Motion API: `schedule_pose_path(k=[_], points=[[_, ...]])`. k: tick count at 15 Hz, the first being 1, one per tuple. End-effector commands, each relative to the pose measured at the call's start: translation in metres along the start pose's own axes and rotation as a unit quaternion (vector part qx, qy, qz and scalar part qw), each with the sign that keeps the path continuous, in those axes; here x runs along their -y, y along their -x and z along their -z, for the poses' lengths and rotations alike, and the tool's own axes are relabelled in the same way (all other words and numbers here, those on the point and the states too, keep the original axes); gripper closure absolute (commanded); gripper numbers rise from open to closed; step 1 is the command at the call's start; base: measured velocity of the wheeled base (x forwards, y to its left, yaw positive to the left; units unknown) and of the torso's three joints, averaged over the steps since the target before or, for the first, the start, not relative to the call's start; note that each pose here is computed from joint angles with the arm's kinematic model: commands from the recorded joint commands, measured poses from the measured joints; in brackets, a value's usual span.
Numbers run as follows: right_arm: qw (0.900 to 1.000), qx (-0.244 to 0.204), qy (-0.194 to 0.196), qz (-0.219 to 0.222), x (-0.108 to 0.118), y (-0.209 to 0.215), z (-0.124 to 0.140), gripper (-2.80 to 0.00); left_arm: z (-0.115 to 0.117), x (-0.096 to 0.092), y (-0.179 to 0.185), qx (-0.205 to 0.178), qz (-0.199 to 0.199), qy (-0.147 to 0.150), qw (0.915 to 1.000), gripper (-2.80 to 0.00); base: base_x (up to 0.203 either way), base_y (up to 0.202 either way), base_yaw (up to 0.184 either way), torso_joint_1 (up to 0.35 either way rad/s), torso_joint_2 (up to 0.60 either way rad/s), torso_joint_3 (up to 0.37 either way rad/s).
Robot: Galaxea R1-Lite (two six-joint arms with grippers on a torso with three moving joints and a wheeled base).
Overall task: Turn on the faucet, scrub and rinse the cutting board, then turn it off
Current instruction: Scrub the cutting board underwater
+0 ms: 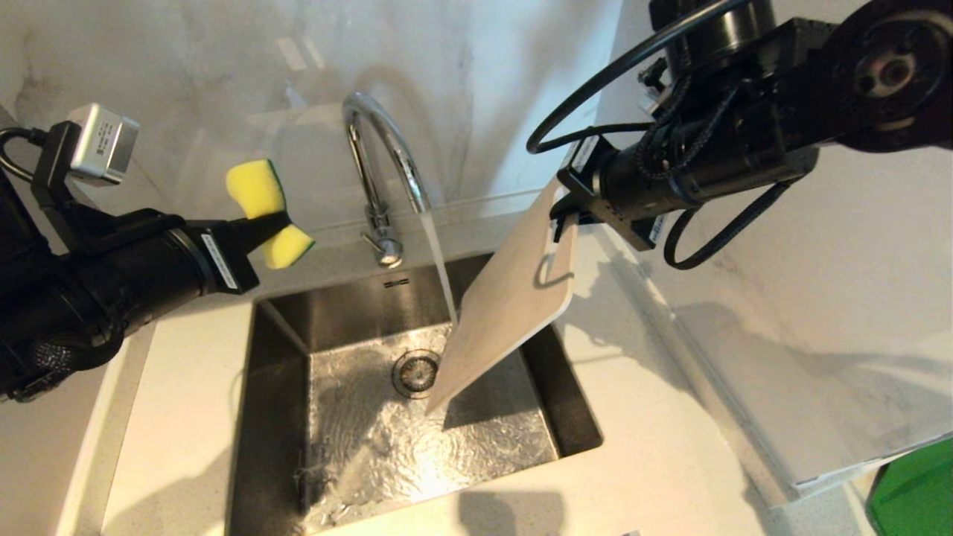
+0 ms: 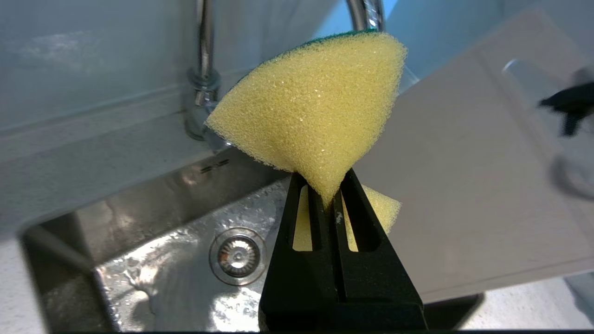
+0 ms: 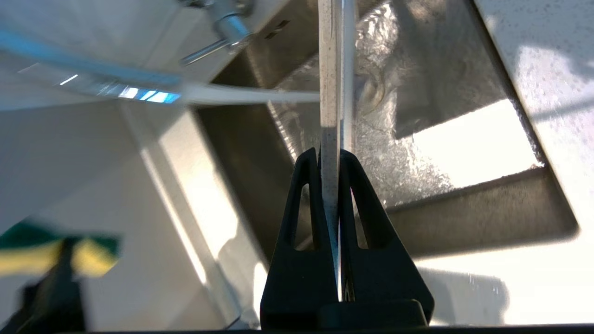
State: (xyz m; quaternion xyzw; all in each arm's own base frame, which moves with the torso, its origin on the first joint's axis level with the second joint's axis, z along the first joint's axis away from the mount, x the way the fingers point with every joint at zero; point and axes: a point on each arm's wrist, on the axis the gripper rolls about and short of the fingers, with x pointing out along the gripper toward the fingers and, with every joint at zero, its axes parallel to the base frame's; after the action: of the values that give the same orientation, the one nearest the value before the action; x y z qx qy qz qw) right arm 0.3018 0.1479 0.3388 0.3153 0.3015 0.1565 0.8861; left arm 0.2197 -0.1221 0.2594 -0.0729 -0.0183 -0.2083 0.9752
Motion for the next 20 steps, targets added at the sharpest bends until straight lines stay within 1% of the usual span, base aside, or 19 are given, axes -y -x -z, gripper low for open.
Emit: schedule_pose_path(k=[1,4,7,10,12,14,15,17,20], points=[[1.0,-0.018,-0.005,0.02,0.012,-0.036,0.004,0.0,-0.004,-0.003,0.004,0.009,-0.006,0.001,0.9999,0.0,0.0,0.0,0.0,0.0,0.0,0.0],[1.0,-0.009,-0.005,0.009,0.012,-0.049,0.003,0.0,-0.004,-0.005,0.007,0.008,-0.01,0.0,0.9999,0.0,0.0,0.0,0.0,0.0,0.0,0.0],[1.0,-0.001,-0.007,0.002,0.013,-0.051,0.001,0.0,-0.005,-0.025,0.011,0.011,-0.049,-0.003,0.9987,0.0,0.0,0.0,0.0,0.0,0.0,0.0],[1.0,0.018,-0.009,-0.006,0.016,-0.053,-0.006,0.0,0.0,-0.027,0.019,0.004,-0.053,-0.004,0.9986,0.0,0.0,0.0,0.0,0.0,0.0,0.0],[0.999,0.037,-0.031,-0.017,0.019,-0.057,-0.013,0.0,0.0,-0.027,0.02,0.004,-0.053,-0.004,0.9986,0.0,0.0,0.0,0.0,0.0,0.0,0.0],[0.995,0.066,-0.065,-0.033,0.022,-0.06,-0.024,0.0,0.001,-0.027,0.022,0.003,-0.054,-0.004,0.9985,0.0,0.0,0.0,0.0,0.0,0.0,0.0],[0.994,0.07,-0.078,-0.036,0.023,-0.063,-0.025,0.0,0.003,-0.028,0.022,-0.001,-0.055,-0.005,0.9985,0.0,0.0,0.0,0.0,0.0,0.0,0.0],[0.993,0.067,-0.089,-0.035,0.026,-0.069,-0.024,0.0,0.007,-0.028,0.024,-0.008,-0.056,-0.006,0.9984,0.0,0.0,0.0,0.0,0.0,0.0,0.0],[0.993,0.068,-0.092,-0.036,0.026,-0.068,-0.025,0.0,0.007,-0.028,0.026,-0.007,-0.055,-0.006,0.9985,0.0,0.0,0.0,0.0,0.0,0.0,0.0]])
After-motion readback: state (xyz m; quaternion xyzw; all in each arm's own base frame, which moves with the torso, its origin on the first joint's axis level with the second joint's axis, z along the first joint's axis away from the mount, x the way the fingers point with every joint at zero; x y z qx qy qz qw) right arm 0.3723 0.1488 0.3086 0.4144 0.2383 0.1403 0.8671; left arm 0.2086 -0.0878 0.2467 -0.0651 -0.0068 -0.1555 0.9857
